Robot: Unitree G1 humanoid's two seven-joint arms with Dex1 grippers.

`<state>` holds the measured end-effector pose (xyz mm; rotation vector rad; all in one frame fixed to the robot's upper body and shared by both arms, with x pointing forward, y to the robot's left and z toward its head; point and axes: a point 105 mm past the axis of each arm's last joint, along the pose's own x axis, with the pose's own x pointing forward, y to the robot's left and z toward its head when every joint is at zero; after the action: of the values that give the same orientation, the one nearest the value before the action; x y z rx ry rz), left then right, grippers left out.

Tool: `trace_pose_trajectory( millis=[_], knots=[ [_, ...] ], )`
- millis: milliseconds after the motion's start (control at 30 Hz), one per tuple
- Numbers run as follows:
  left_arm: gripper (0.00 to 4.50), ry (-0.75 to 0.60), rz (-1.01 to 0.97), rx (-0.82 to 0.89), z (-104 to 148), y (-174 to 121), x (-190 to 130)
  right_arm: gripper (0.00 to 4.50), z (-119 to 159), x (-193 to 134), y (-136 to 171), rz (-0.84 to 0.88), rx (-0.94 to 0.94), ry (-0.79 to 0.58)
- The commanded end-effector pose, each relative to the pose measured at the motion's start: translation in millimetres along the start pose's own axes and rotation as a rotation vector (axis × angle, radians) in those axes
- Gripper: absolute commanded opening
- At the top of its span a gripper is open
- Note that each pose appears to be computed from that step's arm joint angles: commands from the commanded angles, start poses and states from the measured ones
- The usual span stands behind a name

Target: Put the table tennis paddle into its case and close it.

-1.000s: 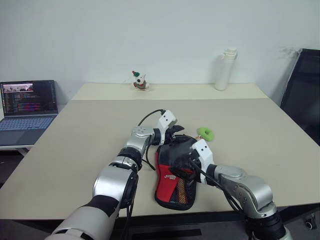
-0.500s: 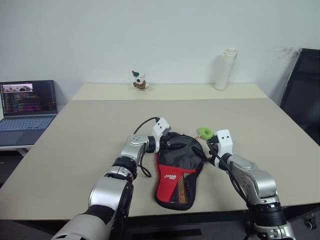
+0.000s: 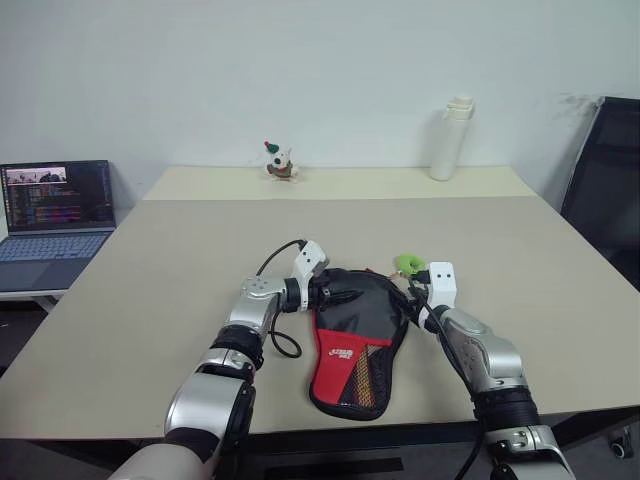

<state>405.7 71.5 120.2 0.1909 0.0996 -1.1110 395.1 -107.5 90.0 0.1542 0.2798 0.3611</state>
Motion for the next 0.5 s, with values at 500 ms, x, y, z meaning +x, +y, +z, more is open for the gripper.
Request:
trace_pose_trajectory(
  millis=[500],
  knots=[
    [3.11,-0.02,-0.004,0.039,11,-3,-4,0.03,10,15,28,0.132,-0.082,-0.004]
  ],
)
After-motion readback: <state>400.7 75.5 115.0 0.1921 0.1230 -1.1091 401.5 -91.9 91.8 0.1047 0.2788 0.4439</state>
